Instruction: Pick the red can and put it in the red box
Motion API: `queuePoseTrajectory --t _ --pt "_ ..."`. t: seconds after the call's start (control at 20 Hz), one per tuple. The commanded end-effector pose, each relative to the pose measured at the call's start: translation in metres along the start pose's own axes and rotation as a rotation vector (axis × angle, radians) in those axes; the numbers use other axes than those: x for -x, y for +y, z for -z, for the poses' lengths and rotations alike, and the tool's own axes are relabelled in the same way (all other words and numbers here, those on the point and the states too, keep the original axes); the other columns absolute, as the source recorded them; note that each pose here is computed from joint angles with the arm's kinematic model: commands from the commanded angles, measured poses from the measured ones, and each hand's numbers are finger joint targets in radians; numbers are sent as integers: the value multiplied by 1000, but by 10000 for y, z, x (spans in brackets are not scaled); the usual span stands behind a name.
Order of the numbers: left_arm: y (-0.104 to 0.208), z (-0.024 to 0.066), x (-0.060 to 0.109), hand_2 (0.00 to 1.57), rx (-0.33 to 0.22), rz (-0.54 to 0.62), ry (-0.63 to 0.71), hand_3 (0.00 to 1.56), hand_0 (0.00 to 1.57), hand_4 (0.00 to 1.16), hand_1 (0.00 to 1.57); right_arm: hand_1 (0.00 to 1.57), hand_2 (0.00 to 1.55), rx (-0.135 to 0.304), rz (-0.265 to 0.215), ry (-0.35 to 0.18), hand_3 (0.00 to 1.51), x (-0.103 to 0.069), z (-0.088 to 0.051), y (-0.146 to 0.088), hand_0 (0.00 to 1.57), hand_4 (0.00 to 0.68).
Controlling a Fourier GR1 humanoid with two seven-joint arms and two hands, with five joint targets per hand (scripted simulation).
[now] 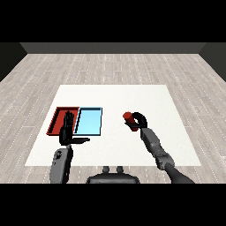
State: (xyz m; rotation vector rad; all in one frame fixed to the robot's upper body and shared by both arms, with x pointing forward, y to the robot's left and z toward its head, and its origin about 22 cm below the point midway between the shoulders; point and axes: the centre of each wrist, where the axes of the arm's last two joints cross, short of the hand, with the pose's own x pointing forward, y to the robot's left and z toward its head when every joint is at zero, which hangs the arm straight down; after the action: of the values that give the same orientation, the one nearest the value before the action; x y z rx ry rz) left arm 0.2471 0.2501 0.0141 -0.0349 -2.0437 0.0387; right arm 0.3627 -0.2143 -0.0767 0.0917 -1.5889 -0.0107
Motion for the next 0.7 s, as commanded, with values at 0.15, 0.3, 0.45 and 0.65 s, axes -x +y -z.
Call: queuePoseTrajectory --t 0.15,0.3,0.45,0.65 --pt "-90 55 11 0 -6 5 5 0 0 0 0 1473 1443 7 -62 -20 1385 -76 56 -32 1473 597" --pt "31 -80 -102 0 22 -24 6 0 0 0 0 1439 1436 -34 -74 -77 1372 -308 204 -126 1439 602" --pt "-127 -97 -94 0 29 -13 4 0 0 0 0 1434 1434 -42 -91 -133 1367 -271 104 -113 1434 623" --pt "-94 178 -33 0 63 -17 28 0 0 0 0 1422 1428 -59 -102 -223 1372 -639 247 -143 1422 621"
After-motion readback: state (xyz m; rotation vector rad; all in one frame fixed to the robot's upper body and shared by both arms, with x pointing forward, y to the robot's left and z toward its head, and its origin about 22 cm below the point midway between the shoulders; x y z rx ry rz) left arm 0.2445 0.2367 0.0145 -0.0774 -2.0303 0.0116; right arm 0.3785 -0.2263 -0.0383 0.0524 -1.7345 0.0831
